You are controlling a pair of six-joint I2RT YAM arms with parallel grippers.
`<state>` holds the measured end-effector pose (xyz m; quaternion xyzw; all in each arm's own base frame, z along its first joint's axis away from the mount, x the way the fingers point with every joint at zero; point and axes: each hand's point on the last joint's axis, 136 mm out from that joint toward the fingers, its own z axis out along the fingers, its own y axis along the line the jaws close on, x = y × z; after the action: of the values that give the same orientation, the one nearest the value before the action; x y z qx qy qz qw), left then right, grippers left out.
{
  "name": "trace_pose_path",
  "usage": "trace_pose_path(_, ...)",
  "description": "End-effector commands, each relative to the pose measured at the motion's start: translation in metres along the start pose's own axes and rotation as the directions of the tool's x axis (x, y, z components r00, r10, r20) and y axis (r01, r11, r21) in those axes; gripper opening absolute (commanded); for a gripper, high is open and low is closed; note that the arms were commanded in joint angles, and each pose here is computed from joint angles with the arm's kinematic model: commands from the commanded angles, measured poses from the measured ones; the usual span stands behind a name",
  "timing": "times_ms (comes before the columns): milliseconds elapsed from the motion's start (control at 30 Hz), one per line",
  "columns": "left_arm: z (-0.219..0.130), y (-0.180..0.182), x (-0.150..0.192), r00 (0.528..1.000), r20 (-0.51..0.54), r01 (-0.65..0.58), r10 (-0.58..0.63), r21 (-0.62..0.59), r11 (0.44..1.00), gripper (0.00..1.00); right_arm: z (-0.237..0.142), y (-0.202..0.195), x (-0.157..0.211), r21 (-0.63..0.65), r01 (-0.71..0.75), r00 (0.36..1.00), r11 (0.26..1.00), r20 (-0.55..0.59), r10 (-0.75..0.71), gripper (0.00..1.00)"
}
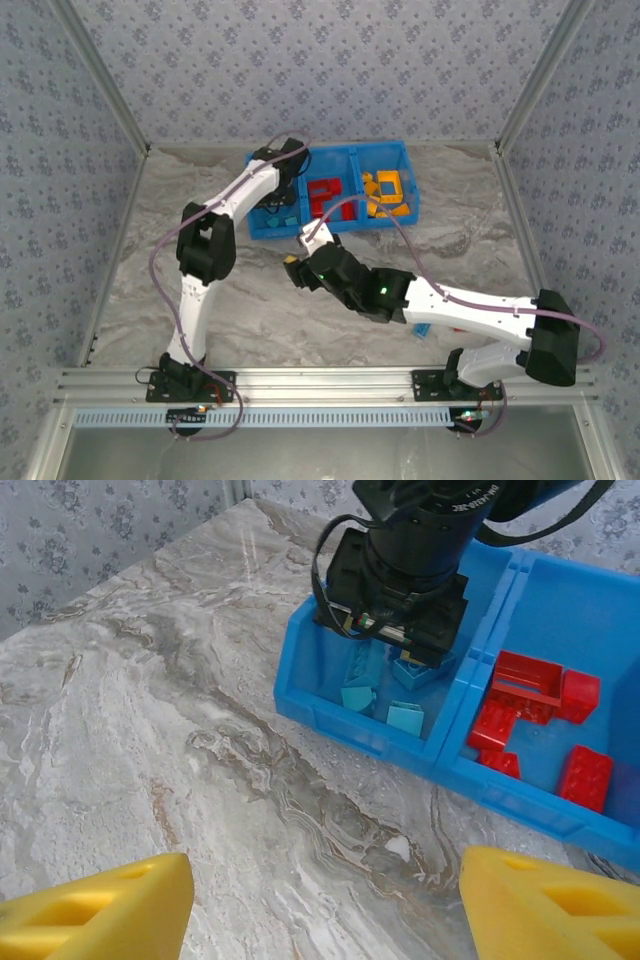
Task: Sort the legos into containers by color
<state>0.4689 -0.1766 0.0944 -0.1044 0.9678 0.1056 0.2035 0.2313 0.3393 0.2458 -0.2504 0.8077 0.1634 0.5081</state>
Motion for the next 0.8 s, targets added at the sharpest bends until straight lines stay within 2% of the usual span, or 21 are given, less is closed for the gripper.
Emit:
trace_pose_path(0,-0.059,0.006,-0.011,0.996,0.081,0.023,-0.027,0.057,0.998,0.62,-0.010,-0.019,0.005,0.054,-0.040,0.999,0.998,-0.011,0.040,0.73)
trace_pose_path(133,-0.101,0.004,-0.004,0.990,0.133,0.024,-0.041,0.125,0.992,0.63,-0.025,-0.036,0.005,0.094,-0.076,0.997,0.993,-0.012,0.078,0.73)
trace_pose_path(233,-0.132,-0.019,0.023,0.986,0.159,-0.079,0.039,0.250,0.965,0.62,-0.050,-0.060,0.003,0.168,-0.143,0.989,0.975,0.000,0.145,0.72)
trace_pose_path(333,-0.164,-0.062,0.067,0.965,0.197,-0.242,0.173,0.424,0.873,0.62,-0.086,-0.100,0.011,0.297,-0.236,0.969,0.925,0.002,0.247,0.70)
trace_pose_path(500,-0.200,-0.132,0.153,0.922,0.224,-0.385,0.317,0.631,0.673,0.62,-0.154,-0.153,0.029,0.421,-0.349,0.925,0.837,0.009,0.381,0.58)
trace_pose_path(633,-0.227,-0.187,0.225,0.840,0.292,-0.517,0.457,0.682,0.517,0.61,-0.210,-0.192,0.049,0.505,-0.412,0.885,0.759,0.021,0.466,0.58)
trace_pose_path(667,-0.229,-0.198,0.244,0.814,0.310,-0.552,0.492,0.679,0.485,0.61,-0.223,-0.197,0.043,0.489,-0.442,0.873,0.752,0.041,0.486,0.59)
trace_pose_path(767,-0.227,-0.221,0.289,0.749,0.330,-0.623,0.575,0.647,0.440,0.62,-0.244,-0.206,0.045,0.472,-0.473,0.857,0.745,0.049,0.513,0.64)
